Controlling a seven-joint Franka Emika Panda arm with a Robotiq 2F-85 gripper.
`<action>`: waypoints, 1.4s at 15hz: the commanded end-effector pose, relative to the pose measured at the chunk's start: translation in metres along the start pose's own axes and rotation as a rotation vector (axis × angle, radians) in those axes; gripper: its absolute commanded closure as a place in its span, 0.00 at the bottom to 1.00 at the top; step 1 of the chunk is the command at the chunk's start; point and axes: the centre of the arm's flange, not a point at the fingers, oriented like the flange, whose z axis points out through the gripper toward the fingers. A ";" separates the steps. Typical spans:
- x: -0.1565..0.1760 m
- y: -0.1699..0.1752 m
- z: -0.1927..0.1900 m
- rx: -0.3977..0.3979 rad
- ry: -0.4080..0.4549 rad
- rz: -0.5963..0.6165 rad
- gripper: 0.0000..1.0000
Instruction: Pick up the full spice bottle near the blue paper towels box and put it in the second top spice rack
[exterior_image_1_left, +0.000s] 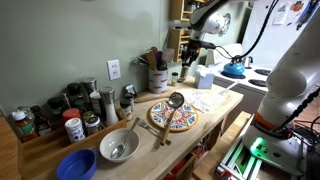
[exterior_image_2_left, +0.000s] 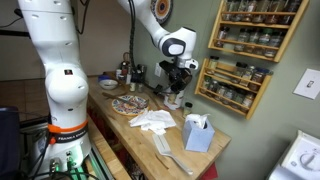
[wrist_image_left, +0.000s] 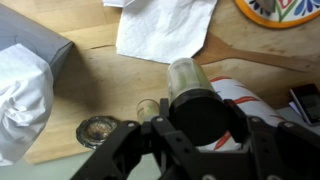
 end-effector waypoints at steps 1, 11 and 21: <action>-0.039 -0.011 -0.074 0.067 0.077 0.035 0.70; -0.059 -0.005 -0.229 -0.055 0.458 0.046 0.70; -0.055 0.024 -0.277 -0.025 0.604 0.069 0.45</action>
